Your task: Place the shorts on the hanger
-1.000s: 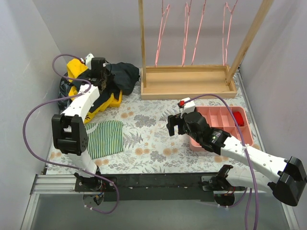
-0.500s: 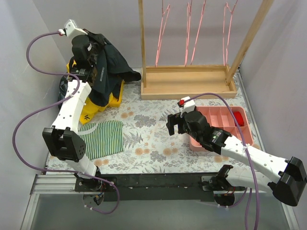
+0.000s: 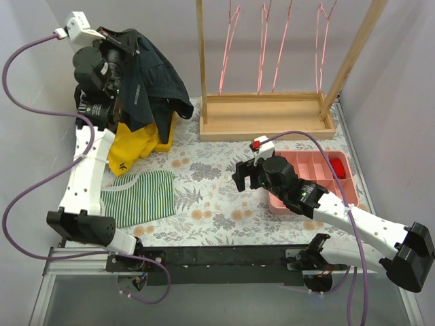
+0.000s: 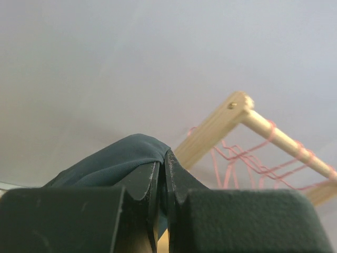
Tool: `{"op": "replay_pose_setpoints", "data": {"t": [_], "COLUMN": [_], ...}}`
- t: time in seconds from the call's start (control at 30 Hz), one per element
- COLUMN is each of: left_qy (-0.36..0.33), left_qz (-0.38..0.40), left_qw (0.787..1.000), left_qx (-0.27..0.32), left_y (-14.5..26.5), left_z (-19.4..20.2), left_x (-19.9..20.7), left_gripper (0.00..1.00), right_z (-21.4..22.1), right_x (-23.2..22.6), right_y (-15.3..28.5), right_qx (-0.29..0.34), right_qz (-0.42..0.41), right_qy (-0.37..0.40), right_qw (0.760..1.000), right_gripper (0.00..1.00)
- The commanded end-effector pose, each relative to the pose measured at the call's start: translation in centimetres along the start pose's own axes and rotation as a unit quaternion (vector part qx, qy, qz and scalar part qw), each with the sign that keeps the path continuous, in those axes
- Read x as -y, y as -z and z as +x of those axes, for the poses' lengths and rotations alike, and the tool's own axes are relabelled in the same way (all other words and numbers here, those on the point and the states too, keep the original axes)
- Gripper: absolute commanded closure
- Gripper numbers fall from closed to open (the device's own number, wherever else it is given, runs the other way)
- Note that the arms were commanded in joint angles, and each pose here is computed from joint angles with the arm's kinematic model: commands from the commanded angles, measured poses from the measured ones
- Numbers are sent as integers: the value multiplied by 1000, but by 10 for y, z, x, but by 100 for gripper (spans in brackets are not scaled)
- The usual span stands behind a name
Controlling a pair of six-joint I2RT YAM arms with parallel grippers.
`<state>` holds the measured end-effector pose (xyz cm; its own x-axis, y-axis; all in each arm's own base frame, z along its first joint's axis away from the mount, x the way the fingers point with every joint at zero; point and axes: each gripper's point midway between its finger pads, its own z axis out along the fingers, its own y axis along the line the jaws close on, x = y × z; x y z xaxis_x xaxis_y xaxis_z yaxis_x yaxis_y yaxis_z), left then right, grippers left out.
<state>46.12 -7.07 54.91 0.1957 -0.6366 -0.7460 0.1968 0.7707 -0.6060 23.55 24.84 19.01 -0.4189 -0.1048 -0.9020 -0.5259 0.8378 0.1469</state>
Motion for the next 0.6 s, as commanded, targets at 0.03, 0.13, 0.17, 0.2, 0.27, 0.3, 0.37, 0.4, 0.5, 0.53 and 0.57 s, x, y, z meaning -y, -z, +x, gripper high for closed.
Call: {"op": "replay_pose_setpoints", "data": {"t": [0.03, 0.13, 0.17, 0.2, 0.27, 0.3, 0.37, 0.4, 0.5, 0.53, 0.57], "left_qy": [29, 42, 45, 49, 62, 67, 81, 83, 100, 104, 112], "left_qz": [87, 105, 112, 116, 120, 127, 130, 133, 135, 146, 152], "left_qw": [996, 994, 993, 992, 990, 989, 987, 986, 983, 980, 978], "left_qx": [25, 2, -5, -11, -24, -34, -48, -55, -78, -90, -92], "left_y": [65, 85, 90, 95, 109, 115, 130, 135, 153, 161, 171], "left_z": [-60, -59, -59, -57, -55, -52, -45, -41, -27, -23, -25], "left_x": [63, 74, 77, 79, 81, 83, 82, 82, 76, 80, 82], "left_gripper": [100, 100, 100, 100, 100, 100, 100, 100, 100, 100, 100], "right_z": [-60, -66, -70, -72, -79, -81, -77, -87, -85, -83, -73], "right_x": [-32, -41, -47, -50, -61, -67, -87, -96, -122, -125, -135], "right_y": [4, -1, -4, -6, -12, -15, -22, -22, -33, -37, -46], "right_qx": [91, 104, 115, 120, 138, 142, 143, 161, 172, 171, 161], "right_qz": [-68, -88, -96, -100, -116, -122, -131, -136, -124, -123, -129], "right_qy": [-35, -60, -67, -82, -100, -106, -113, -116, -123, -141, -148], "right_qw": [993, 989, 986, 984, 979, 976, 974, 971, 969, 967, 967], "right_gripper": [5, 7, 8, 9, 10, 11, 11, 11, 11, 11, 11]}}
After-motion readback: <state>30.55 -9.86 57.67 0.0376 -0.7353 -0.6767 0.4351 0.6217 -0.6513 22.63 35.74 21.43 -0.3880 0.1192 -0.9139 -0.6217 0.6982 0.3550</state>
